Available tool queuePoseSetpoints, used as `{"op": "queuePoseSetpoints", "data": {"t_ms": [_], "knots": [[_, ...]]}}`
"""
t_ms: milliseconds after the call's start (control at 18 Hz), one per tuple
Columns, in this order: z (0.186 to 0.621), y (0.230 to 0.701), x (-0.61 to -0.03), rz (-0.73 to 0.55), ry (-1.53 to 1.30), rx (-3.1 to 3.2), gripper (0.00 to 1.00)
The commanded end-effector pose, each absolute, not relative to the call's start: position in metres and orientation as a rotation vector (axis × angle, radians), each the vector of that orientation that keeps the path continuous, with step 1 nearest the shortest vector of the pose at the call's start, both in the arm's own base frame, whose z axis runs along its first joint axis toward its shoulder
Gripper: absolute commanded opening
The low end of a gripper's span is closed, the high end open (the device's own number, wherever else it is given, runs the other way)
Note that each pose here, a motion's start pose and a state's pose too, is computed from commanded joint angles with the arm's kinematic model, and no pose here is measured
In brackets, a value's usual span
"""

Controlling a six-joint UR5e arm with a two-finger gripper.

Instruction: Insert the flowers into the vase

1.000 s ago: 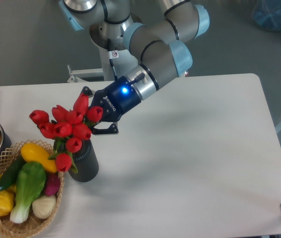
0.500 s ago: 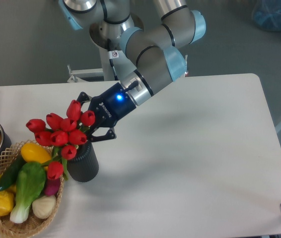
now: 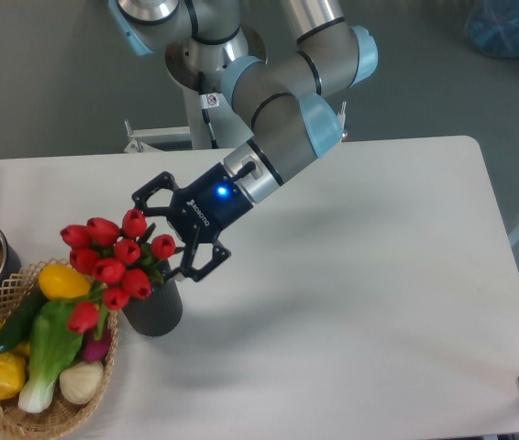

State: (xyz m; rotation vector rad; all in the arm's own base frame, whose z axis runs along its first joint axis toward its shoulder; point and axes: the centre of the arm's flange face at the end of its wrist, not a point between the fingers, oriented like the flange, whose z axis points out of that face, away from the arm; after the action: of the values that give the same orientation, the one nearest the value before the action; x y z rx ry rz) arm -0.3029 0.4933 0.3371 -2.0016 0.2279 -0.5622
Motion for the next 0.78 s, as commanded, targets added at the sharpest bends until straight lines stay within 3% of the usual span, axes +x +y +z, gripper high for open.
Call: {"op": "queuePoseSetpoints", "data": {"t_ms": [611, 778], "knots": [[0.350, 0.468, -0.334, -0.407, 0.189, -2.122, 1.00], [0.380, 0.450, -0.356, -0.194, 0.186, -2.264, 1.00]]}}
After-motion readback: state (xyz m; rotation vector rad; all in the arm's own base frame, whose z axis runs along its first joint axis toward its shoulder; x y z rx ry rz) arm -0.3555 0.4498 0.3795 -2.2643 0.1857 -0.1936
